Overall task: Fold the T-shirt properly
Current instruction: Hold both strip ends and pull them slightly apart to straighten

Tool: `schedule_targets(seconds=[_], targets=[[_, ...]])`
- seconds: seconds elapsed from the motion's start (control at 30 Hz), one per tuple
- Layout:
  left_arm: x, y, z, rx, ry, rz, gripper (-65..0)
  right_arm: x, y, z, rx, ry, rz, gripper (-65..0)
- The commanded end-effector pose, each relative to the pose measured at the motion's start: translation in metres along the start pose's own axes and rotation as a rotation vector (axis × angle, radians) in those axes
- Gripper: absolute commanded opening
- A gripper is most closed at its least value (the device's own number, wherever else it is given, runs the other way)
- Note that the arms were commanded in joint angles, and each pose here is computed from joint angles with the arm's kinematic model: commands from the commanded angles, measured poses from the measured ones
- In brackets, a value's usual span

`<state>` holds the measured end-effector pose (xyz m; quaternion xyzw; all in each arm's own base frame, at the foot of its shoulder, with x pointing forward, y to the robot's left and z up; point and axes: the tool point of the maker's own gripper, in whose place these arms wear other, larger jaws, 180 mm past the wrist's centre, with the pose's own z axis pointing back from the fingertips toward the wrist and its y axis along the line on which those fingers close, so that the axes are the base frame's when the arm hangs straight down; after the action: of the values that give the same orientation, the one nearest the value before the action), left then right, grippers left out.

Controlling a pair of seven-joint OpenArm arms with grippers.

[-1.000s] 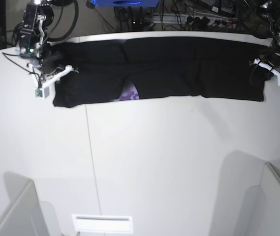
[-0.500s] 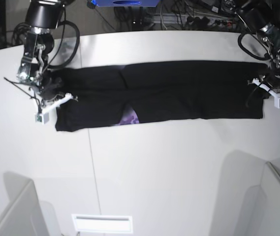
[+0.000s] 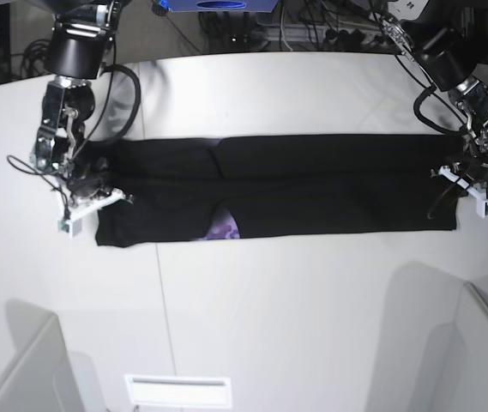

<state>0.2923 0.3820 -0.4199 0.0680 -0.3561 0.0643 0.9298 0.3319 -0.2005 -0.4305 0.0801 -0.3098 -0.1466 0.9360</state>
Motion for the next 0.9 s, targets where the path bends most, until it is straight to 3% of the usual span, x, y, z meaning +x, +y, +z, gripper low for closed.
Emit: schedule_targets(seconds=[0.0,0.13,0.43,0.6,0.87], targets=[[-0.002,0.008,0.004,0.031,0.046,-0.035,-65.0,0.024,0.005,0.008,0.01,-0.074,0.015,-65.0],[0.013,0.014,0.017,0.065,0.049,-0.068,-65.0,0.04,0.011,0.018,0.02,-0.124,0.031,-65.0],[0.072,0.034,0.073,0.208,-0.083,-0.168,-65.0,0.07,0.033,0.065,0.05,-0.223,0.108,-65.0],[0.07,0.036,0.096,0.134,-0.157,-0.093,-65.0,0.069,0.047,0.09,0.073,-0.263,0.126,-65.0],[0.037,0.047,0.12,0.075,-0.172,-0.019,-65.0,0.043,0.043,0.088,0.068,-0.215,0.119,-65.0]])
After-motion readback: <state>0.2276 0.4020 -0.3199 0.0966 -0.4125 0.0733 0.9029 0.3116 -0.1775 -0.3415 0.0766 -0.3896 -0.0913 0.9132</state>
